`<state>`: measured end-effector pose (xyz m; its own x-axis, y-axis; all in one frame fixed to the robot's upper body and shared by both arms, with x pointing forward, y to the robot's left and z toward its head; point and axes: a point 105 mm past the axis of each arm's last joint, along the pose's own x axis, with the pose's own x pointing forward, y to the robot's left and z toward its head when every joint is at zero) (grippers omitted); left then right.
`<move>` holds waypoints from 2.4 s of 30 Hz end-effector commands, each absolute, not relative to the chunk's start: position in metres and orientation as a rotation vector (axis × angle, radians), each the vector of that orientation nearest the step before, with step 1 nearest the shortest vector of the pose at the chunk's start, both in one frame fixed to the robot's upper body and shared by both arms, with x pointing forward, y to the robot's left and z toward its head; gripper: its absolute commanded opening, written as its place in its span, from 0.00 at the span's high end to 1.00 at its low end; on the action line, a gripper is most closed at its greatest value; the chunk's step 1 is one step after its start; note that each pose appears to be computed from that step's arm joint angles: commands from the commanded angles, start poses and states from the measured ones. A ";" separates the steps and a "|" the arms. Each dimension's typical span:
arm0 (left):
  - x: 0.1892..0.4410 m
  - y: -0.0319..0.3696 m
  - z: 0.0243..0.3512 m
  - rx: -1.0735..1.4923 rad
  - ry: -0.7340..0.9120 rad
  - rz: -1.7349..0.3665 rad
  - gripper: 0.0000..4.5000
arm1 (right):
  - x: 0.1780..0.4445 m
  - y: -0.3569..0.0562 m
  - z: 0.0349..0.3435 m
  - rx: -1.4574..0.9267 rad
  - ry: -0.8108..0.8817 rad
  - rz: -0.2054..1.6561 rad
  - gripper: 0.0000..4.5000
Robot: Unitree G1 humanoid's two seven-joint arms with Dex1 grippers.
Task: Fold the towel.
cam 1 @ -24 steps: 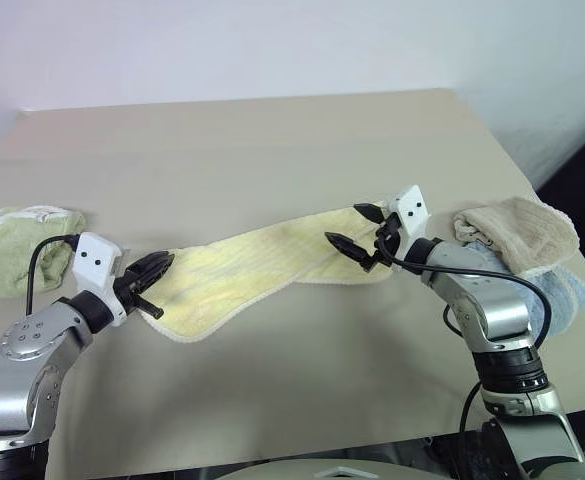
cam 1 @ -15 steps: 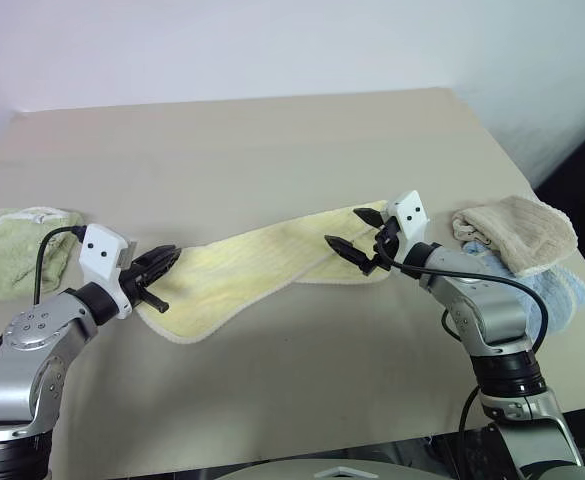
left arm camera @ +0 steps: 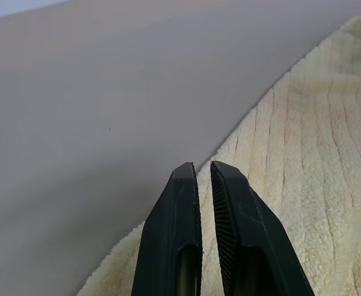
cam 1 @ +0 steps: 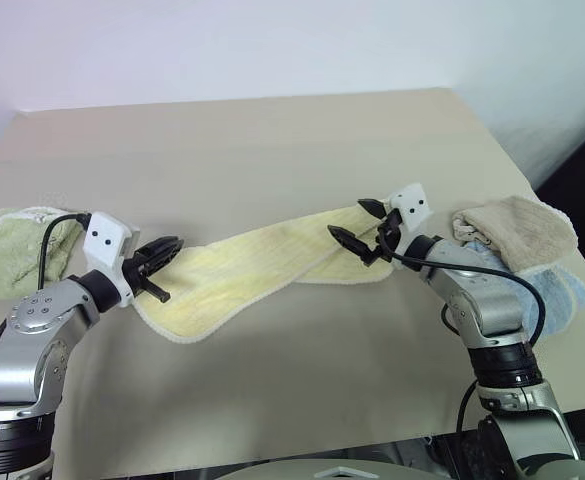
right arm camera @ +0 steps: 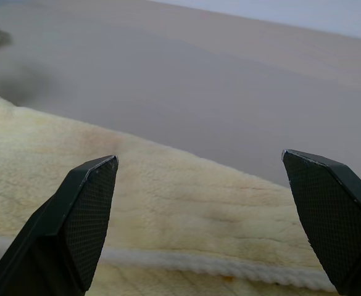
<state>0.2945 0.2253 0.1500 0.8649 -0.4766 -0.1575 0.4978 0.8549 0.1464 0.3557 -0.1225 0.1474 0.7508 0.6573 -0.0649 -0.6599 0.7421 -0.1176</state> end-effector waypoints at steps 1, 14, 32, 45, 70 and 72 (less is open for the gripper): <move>0.294 0.227 0.166 0.235 0.071 -0.517 0.91 | 0.358 -0.127 0.163 -0.152 -0.046 0.718 0.00; 0.249 0.219 0.161 0.419 0.315 -1.021 0.64 | 0.362 -0.121 0.161 -0.150 -0.042 0.719 0.00; 0.229 0.208 0.133 0.915 0.575 -1.547 0.00 | 0.360 -0.110 0.158 -0.118 -0.058 0.714 0.00; 0.249 0.208 0.102 1.041 0.614 -1.483 0.13 | 0.355 -0.111 0.158 -0.118 -0.048 0.711 0.00; 0.268 0.229 0.149 0.895 0.405 -1.194 1.00 | 0.371 -0.153 0.160 -0.531 -0.057 0.646 0.00; 0.270 0.225 0.153 0.885 0.369 -1.167 1.00 | 0.374 -0.160 0.160 -0.642 -0.049 0.659 0.00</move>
